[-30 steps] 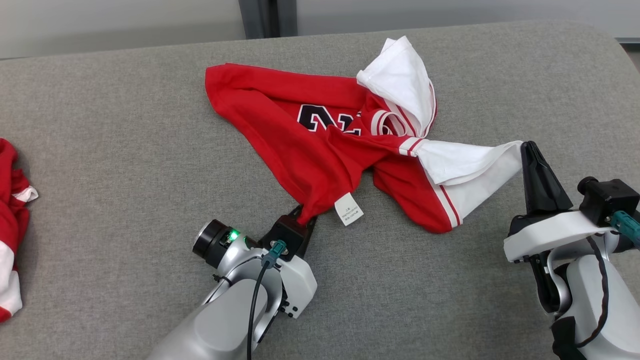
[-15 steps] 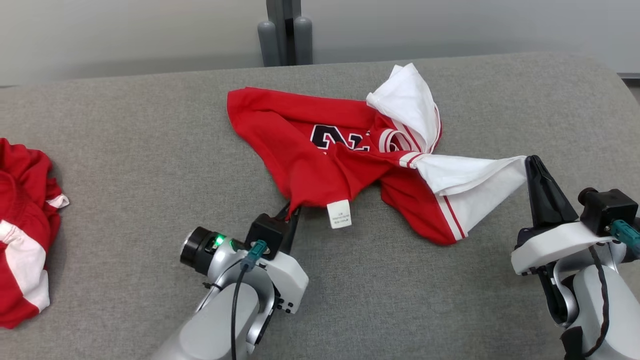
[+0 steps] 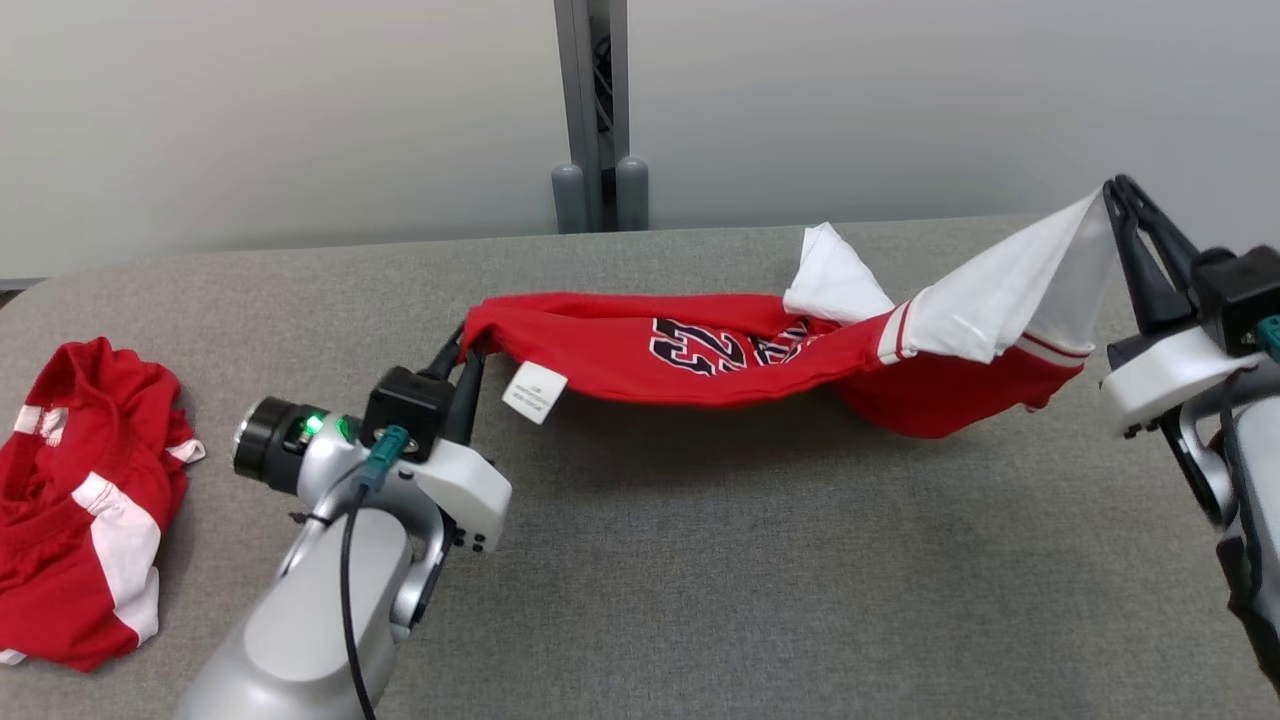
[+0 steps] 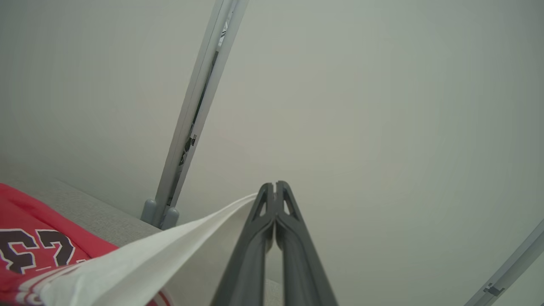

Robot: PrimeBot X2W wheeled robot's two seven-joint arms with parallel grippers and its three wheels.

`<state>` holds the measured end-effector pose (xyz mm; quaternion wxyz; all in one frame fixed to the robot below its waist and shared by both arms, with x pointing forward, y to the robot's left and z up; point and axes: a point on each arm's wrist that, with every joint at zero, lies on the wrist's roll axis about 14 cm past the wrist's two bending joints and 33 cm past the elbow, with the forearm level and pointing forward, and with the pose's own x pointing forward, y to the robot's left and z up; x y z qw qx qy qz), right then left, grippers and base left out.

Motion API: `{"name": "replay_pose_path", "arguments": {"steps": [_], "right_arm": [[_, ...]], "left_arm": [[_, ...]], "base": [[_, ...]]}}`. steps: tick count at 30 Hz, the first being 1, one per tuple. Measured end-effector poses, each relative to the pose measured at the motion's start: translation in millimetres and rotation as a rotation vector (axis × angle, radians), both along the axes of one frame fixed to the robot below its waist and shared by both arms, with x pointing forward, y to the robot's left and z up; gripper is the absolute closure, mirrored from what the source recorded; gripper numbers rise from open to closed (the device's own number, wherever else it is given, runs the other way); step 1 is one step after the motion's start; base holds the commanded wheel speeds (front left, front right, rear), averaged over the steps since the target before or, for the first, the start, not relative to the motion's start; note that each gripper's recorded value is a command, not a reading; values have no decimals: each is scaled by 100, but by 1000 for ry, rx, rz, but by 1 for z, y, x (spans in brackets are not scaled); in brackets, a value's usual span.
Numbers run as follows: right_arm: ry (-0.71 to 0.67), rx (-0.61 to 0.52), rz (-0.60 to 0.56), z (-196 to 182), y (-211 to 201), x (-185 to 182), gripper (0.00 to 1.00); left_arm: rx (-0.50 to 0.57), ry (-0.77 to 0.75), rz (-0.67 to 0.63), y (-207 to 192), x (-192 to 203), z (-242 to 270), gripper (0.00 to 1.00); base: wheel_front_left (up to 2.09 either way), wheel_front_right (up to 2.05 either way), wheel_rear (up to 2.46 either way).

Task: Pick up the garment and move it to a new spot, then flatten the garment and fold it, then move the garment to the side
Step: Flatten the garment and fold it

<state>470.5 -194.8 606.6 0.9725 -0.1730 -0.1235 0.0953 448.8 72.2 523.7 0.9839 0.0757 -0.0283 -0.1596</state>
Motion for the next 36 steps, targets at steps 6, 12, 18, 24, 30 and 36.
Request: {"name": "replay_pose_path", "arguments": {"steps": [6,12,18,24,30,36], "right_arm": [[-142,-139,27,66,6,2,100],[-286,-303,31,127,13,-1,100],[-370,-316,24,164,15,-8,100],[-362,-338,22,170,13,5,100],[-353,-367,28,188,15,39,100],[-373,-434,10,215,14,95,100]], "left_arm": [[13,-142,-4,11,15,62,100],[-7,-298,8,14,27,136,100],[4,-312,17,16,35,165,100],[76,-231,-13,9,53,162,100],[123,-207,-20,3,91,181,100],[122,-200,12,-3,153,194,100]], "base": [[0,0,0],[0,0,0],[0,0,0],[0,0,0],[0,0,0],[0,0,0]]}}
